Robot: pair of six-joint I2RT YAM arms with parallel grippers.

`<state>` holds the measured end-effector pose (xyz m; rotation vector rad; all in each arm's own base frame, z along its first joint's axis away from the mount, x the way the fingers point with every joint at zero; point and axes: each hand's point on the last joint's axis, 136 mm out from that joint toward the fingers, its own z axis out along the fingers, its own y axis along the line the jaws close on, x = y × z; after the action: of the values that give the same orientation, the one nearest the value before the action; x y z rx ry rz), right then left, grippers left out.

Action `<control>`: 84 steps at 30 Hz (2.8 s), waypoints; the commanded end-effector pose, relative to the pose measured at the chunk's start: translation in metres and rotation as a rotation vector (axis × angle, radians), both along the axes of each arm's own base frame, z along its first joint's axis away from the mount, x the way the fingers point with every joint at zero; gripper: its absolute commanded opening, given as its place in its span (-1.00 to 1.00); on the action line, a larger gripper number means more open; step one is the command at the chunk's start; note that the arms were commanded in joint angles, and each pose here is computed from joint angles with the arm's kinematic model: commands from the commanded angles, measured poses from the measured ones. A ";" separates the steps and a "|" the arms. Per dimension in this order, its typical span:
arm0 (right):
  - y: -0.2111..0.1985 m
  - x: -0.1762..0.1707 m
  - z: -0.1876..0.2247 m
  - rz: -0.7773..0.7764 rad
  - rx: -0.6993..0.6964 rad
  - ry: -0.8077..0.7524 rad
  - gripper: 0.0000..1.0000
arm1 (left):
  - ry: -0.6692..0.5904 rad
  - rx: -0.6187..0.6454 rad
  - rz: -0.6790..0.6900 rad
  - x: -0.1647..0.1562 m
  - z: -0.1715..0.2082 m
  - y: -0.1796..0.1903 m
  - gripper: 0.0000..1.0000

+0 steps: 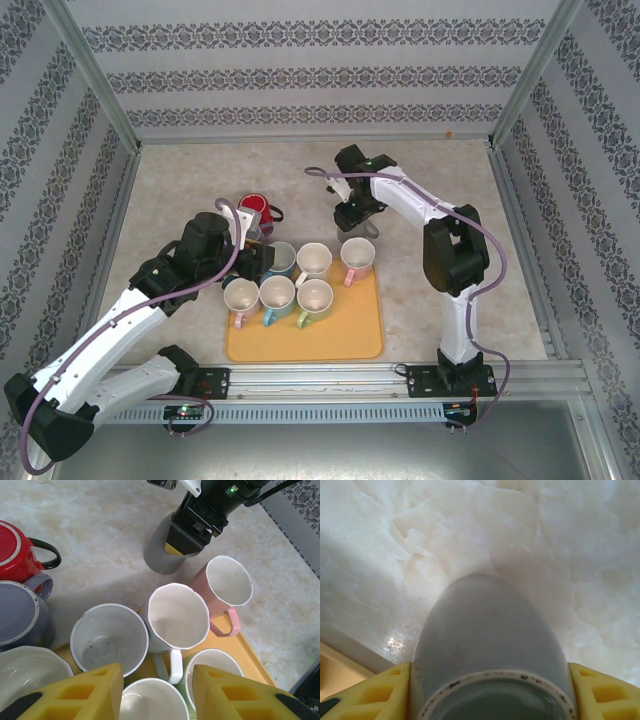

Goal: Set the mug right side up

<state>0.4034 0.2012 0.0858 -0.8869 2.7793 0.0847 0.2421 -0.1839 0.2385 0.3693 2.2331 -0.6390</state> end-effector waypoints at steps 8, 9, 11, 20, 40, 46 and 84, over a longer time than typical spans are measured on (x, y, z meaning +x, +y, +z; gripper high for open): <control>-0.011 0.035 0.129 -0.357 0.434 -0.254 -0.08 | -0.015 -0.040 0.041 0.008 0.004 0.002 -0.15; -0.012 0.037 0.141 -0.415 0.495 -0.277 -0.07 | -0.014 -0.044 0.041 0.008 0.005 0.002 -0.15; -0.013 0.036 0.167 -0.510 0.645 -0.294 -0.07 | -0.019 -0.056 0.045 0.009 0.011 0.001 -0.16; -0.009 0.007 0.260 -0.681 1.298 -0.191 -0.14 | -0.022 -0.233 -0.019 0.012 0.046 -0.027 0.23; 0.028 -0.113 0.328 -0.504 1.621 -0.017 -0.17 | -0.108 -0.780 -0.394 0.019 0.114 -0.107 0.46; 0.041 -0.135 0.335 -0.446 1.651 0.041 -0.17 | -0.205 -0.785 -0.438 0.015 0.124 -0.105 0.41; -0.085 -0.127 0.278 -0.691 0.934 -0.606 0.96 | -0.238 -0.220 -0.379 -0.038 0.071 -0.118 -0.89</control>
<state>0.2741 0.1603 0.3875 0.2393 1.8697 1.1275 0.2103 -0.3001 0.3267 0.6160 1.7765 -1.2315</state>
